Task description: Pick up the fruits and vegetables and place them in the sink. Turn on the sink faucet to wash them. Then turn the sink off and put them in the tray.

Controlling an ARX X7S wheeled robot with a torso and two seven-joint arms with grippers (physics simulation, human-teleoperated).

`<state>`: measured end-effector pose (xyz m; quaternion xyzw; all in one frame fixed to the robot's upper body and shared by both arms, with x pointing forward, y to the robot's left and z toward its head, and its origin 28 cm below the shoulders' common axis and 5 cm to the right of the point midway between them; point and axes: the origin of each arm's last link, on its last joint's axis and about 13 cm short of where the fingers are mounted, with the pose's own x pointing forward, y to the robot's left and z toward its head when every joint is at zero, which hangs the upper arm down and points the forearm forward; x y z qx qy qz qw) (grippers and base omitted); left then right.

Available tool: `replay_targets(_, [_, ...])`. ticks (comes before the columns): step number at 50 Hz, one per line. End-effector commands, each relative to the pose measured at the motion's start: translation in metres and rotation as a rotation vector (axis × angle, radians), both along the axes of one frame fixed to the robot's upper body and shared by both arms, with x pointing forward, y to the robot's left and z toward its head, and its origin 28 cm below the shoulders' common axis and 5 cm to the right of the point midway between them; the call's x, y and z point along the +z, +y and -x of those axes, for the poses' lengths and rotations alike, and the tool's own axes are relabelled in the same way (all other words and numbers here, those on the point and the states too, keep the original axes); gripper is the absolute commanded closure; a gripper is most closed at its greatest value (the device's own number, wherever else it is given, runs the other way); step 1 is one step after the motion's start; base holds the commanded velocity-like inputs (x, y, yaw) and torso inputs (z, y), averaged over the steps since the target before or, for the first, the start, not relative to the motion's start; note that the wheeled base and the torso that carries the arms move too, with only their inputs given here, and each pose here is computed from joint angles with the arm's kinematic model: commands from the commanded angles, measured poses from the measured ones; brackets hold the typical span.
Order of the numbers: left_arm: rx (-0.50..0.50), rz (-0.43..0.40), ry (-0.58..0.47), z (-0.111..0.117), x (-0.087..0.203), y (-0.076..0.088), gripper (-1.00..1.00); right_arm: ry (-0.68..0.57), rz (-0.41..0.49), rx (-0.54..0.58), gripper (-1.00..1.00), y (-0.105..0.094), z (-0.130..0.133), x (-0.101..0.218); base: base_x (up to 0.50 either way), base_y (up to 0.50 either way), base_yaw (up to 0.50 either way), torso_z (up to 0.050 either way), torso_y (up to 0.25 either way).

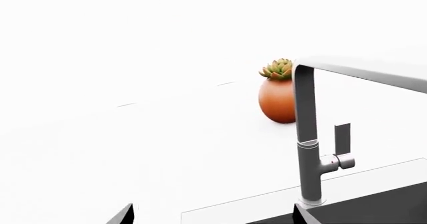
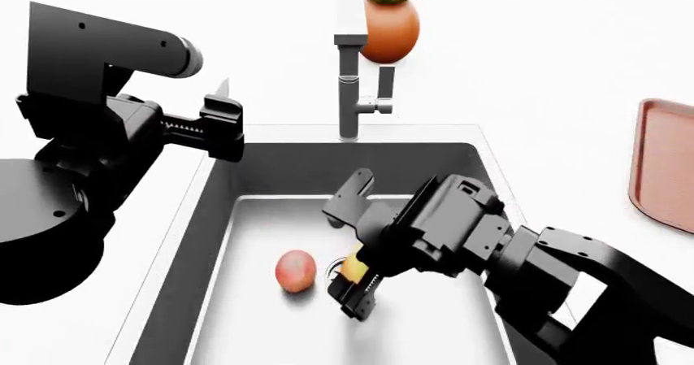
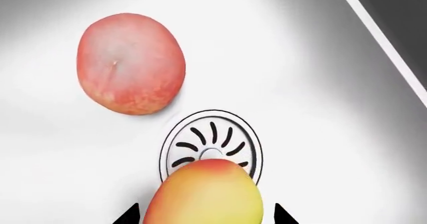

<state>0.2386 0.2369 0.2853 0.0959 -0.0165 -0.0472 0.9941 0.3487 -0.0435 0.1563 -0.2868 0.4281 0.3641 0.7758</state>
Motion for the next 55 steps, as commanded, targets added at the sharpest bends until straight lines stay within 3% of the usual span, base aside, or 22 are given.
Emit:
replay_targets(1, [0.004,-0.002,0.002,-0.001,0.000,0.001,-1.00,0.008,0.012,0.010,-1.00,0.000,0.000,-0.002,0.00,0.00,0.00,0.000,0.000])
replay_targets(10, [0.006,-0.005,0.005,-0.001,-0.003,0.001,-1.00,-0.024,0.001,0.005,-1.00,-0.002,0.001,0.008,0.00,0.00,0.00,0.000,0.000])
replay_targets(24, [0.010,-0.005,0.005,0.000,-0.003,0.002,-1.00,-0.185,-0.052,-0.024,-1.00,-0.015,0.022,0.046,0.00,0.00,0.00,0.000,0.000])
replay_targets(27, [0.008,0.000,0.004,0.000,-0.004,0.002,-1.00,-0.274,-0.087,-0.048,-1.00,-0.016,0.028,0.056,0.00,0.00,0.00,0.000,0.000])
replay_targets(36, [0.011,0.010,-0.004,0.002,-0.006,0.003,-1.00,-0.710,-0.154,-0.274,-1.00,-0.022,0.028,0.080,0.00,0.00,0.00,0.000,0.000])
replay_targets(41, [0.014,0.017,-0.016,0.002,-0.008,0.003,-1.00,-0.873,-0.155,-0.388,-1.00,-0.024,0.022,0.087,0.00,0.00,0.00,0.000,0.000])
replay_targets(55, [0.014,0.025,-0.070,0.006,-0.011,0.001,-1.00,-1.021,-0.104,-0.609,-1.00,-0.025,-0.002,0.084,0.00,0.00,0.00,0.000,0.000])
